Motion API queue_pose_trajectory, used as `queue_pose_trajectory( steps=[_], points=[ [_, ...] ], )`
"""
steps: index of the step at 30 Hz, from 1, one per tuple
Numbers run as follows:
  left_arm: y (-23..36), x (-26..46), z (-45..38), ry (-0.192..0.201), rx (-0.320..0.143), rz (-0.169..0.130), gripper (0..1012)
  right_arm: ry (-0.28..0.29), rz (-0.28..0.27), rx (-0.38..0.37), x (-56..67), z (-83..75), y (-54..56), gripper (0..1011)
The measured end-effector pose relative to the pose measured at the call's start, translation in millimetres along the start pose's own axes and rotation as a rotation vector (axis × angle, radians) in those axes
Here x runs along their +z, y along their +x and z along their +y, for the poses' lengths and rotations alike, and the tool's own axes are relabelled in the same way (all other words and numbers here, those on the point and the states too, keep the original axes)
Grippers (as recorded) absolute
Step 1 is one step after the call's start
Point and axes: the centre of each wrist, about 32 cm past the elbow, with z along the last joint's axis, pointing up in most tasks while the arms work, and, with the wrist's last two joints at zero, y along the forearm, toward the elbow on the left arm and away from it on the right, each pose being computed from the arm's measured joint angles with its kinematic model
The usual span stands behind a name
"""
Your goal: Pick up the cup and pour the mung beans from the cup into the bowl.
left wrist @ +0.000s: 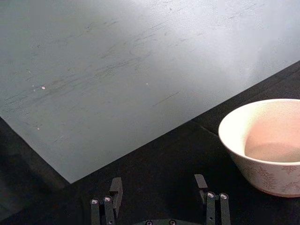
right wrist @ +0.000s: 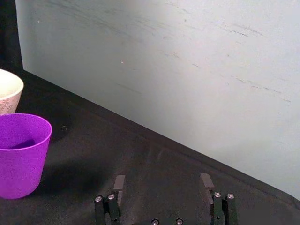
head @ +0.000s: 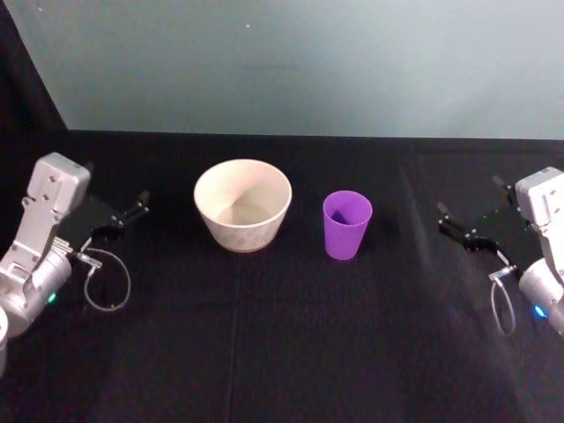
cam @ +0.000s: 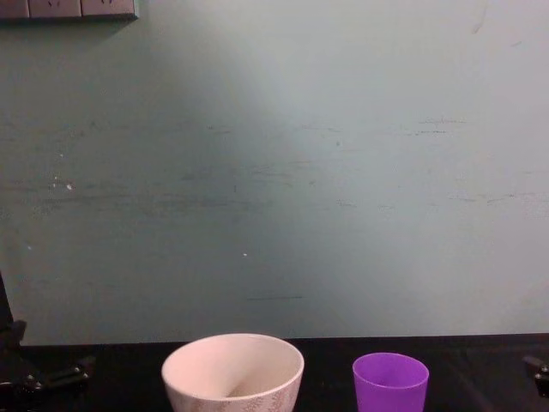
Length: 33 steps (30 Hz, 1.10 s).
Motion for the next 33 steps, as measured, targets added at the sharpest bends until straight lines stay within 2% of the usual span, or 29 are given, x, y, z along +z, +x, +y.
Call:
queue_pose_trajectory(
  steps=[33],
  points=[
    [0.0,0.0,0.0,0.000,0.000,0.000,1000,0.000,0.000,0.000,0.0,0.0,0.0,1003]
  ],
)
